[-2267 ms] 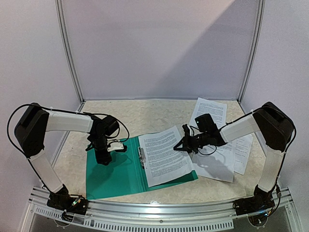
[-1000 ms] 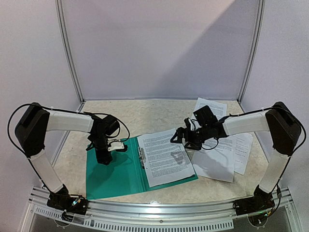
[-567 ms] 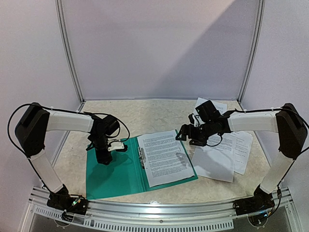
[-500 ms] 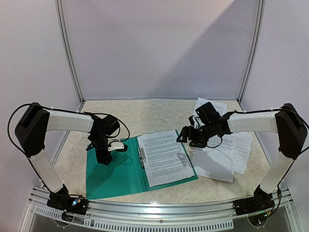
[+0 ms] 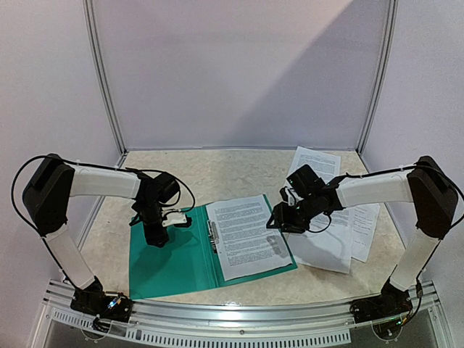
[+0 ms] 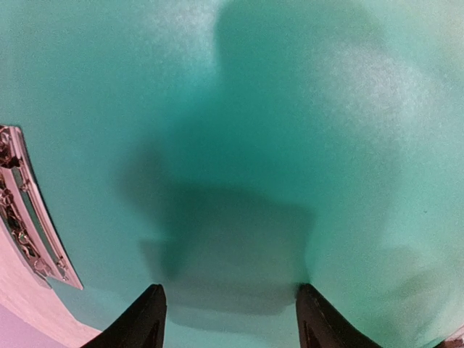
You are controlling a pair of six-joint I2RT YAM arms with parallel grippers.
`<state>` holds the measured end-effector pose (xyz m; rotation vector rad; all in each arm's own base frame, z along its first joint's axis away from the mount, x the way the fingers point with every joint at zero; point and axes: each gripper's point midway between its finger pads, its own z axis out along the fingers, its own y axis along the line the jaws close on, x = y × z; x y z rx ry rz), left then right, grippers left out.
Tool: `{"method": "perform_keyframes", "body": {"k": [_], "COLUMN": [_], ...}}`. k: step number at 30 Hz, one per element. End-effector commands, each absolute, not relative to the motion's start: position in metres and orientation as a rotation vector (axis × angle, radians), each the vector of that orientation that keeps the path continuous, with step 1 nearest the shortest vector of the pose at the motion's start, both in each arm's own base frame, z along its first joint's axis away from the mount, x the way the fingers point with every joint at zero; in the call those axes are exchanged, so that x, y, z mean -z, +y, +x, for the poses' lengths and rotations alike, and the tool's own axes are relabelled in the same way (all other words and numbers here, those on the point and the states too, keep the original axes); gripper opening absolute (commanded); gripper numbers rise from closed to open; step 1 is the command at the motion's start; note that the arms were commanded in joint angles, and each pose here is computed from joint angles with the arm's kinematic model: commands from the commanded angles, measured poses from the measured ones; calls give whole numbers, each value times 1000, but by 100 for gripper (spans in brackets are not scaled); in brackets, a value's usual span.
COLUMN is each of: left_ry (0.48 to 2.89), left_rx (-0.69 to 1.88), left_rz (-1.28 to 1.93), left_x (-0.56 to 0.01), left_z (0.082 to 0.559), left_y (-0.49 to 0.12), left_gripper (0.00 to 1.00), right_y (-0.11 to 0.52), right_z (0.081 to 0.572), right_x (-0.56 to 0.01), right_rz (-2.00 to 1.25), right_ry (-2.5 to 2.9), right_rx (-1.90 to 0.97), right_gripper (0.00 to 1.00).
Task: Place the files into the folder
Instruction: Pick up the file from the center of the board.
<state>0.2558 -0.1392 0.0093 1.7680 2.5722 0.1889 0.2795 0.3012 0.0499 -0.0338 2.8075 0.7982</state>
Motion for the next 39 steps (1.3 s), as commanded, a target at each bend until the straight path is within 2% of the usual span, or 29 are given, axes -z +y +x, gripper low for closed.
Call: {"method": "perform_keyframes", "body": {"k": [1,11,20,21,22,23,24,25,27,33,36,39], "left_ry": [2562,2556,2551,2548,2548,2547,2542,2537,2527,2501,2499,2496], "left_rx": [-175,-191,-196,-199,-202,-208,-215,-216,-220,-239,-240,-226], "left_rz": [1764,1775,1779,1782,1786,1788,1788,1791,1788,1797,1799,1791], "left_x": [2,1,-2,-2,-3,-4,-6,-8,-13,-22,-24,-28], "left_z": [260,261,262,262,262,263,264,265,268,274,275,277], "left_y": [-146,-144,-145,-144,-144,-143,-143,-143,-144,-146,-147,-150], "left_gripper": [64,64,64,64,64,64,64,64,64,65,65,65], "right_y": [297,303,298,298,297,293,288,279,256,197,178,184], "right_z": [270,261,270,274,277,281,285,290,296,306,296,283], "right_x": [-29,-12,-39,-49,-57,-64,-73,-79,-91,-135,-136,-123], "right_rz": [-24,-33,-70,-79,-95,-102,-110,-117,-114,-11,79,115], "right_ry": [2868,2915,2874,2850,2831,2815,2797,2777,2747,2569,2541,2559], "right_rx": [-749,-764,-702,-693,-671,-635,-584,-506,-328,-30,-44,-220], "right_gripper": [57,57,58,60,66,77,93,98,99,99,99,97]}}
